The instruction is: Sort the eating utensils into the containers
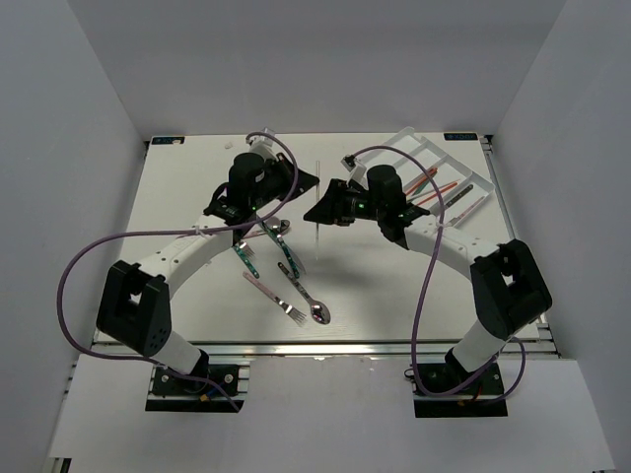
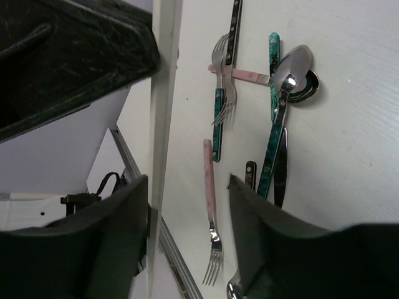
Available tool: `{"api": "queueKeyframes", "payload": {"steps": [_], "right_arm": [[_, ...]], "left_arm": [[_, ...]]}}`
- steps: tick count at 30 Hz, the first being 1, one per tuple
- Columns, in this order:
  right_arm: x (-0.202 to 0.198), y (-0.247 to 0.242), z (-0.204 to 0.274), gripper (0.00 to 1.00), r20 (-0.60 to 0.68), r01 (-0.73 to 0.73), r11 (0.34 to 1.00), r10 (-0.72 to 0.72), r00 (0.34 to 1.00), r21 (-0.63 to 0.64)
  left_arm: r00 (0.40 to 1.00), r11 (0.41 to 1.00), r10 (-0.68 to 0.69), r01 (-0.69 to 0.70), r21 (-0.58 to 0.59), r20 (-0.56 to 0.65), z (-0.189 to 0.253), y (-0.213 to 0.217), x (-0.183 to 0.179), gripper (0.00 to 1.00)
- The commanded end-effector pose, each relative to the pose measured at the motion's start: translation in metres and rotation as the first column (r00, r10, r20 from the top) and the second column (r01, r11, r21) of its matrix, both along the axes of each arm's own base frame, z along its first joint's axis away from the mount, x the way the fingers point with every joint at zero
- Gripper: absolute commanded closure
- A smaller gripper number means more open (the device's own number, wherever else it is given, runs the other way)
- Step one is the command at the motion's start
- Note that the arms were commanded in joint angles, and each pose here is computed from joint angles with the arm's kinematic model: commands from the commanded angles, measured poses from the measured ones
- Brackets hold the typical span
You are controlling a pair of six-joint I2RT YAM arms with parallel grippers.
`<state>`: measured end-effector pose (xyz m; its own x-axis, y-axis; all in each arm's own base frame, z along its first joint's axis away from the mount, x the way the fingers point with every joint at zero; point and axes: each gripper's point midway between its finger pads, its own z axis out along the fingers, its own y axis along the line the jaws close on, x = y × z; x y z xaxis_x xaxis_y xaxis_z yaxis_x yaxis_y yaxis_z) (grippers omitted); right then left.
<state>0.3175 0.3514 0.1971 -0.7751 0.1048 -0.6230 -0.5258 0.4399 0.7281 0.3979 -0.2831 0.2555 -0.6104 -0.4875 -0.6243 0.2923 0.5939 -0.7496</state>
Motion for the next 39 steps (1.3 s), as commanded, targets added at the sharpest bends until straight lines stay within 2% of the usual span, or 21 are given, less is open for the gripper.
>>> {"api": "queueKeyframes", "payload": {"steps": [1,2,4,5,6,7,8,10,12,15,16,17,18,19,22,24,26,28,31,36,39], "right_arm": [[0.009,0.006,0.034,0.47,0.054,0.022,0.997,-0.026,0.998,0.075],[0.01,0.006,0.036,0.53,0.057,0.032,0.997,-0.037,0.998,0.077],[0.012,0.004,0.037,0.75,0.053,0.053,0.996,-0.058,0.997,0.076],[0.015,0.001,0.036,0.93,0.053,0.084,0.994,-0.088,0.995,0.067],[0.018,-0.002,0.033,1.0,0.042,0.114,0.992,-0.116,0.992,0.052],[0.023,-0.008,0.025,1.0,0.029,0.161,0.987,-0.162,0.986,0.023],[0.025,-0.012,0.022,1.0,0.027,0.179,0.984,-0.179,0.983,0.007],[0.034,-0.026,0.012,1.0,0.018,0.244,0.969,-0.243,0.97,-0.044],[0.05,-0.056,-0.007,1.0,-0.009,0.365,0.921,-0.369,0.929,-0.135],[0.081,-0.113,-0.03,1.0,0.002,0.545,0.79,-0.567,0.823,-0.28],[0.094,-0.136,-0.034,1.0,0.032,0.609,0.724,-0.635,0.772,-0.323],[0.096,-0.152,-0.055,1.0,0.007,0.609,0.679,-0.665,0.747,-0.41],[0.11,-0.178,-0.058,1.0,0.011,0.65,0.625,-0.717,0.697,-0.432],[0.121,-0.192,-0.053,1.0,0.025,0.681,0.588,-0.749,0.663,-0.436],[0.144,-0.25,-0.061,1.0,0.069,0.775,0.417,-0.86,0.505,-0.474],[0.158,-0.276,-0.065,1.0,0.071,0.807,0.365,-0.893,0.445,-0.465],[0.175,-0.289,-0.067,1.0,0.061,0.816,0.342,-0.908,0.415,-0.467],[0.184,-0.307,-0.073,1.0,0.058,0.811,0.306,-0.922,0.383,-0.499],[0.209,-0.324,-0.077,1.0,0.061,0.812,0.284,-0.93,0.363,-0.509],[0.232,-0.34,-0.095,1.0,0.053,0.806,0.26,-0.94,0.338,-0.531],[0.237,-0.343,-0.106,1.0,0.023,0.807,0.27,-0.944,0.33,-0.525]], "left_arm": [[0.999,0.999,-0.008,0.01,-0.047,0.044,0.021,-0.001,-0.01,1.0],[0.999,0.999,-0.002,0.004,-0.045,0.042,0.019,0.0,-0.01,1.0],[0.999,0.999,0.009,-0.008,-0.037,0.041,0.019,0.002,-0.01,1.0],[0.998,0.999,0.043,-0.043,-0.01,0.036,0.016,0.009,-0.006,0.78],[0.997,0.998,0.064,-0.065,0.009,0.034,0.015,0.013,-0.005,0.66],[0.995,0.995,0.093,-0.095,0.028,0.045,0.022,0.018,-0.001,0.39],[0.993,0.988,0.117,-0.12,0.093,0.031,0.016,0.028,-0.004,0.02],[0.967,0.949,0.251,-0.253,0.19,0.036,0.017,0.056,0.003,0.02],[0.927,0.876,0.369,-0.372,0.308,0.068,0.026,0.094,-0.004,0.02],[0.895,0.804,0.43,-0.439,0.402,0.117,0.033,0.135,-0.036,0.02],[0.886,0.785,0.445,-0.457,0.418,0.133,0.033,0.145,-0.044,0.02],[0.894,0.767,0.43,-0.435,0.472,0.125,0.013,0.153,-0.056,0.02],[0.894,0.769,0.424,-0.441,0.463,0.149,0.021,0.161,-0.069,0.02],[0.901,0.764,0.408,-0.426,0.485,0.148,0.015,0.164,-0.077,0.02],[0.939,0.744,0.316,-0.333,0.579,0.133,-0.012,0.171,-0.1,0.02],[0.944,0.697,0.306,-0.312,0.646,0.125,-0.038,0.182,-0.107,0.02],[0.935,0.66,0.324,-0.331,0.675,0.141,-0.045,0.192,-0.11,0.02],[0.939,0.652,0.322,-0.313,0.691,0.122,-0.061,0.194,-0.113,0.02],[0.96,0.693,0.267,-0.25,0.676,0.082,-0.075,0.181,-0.118,0.02],[0.968,0.71,0.235,-0.229,0.666,0.082,-0.077,0.177,-0.122,0.02],[0.968,0.706,0.236,-0.228,0.67,0.08,-0.078,0.178,-0.121,0.02]]}}
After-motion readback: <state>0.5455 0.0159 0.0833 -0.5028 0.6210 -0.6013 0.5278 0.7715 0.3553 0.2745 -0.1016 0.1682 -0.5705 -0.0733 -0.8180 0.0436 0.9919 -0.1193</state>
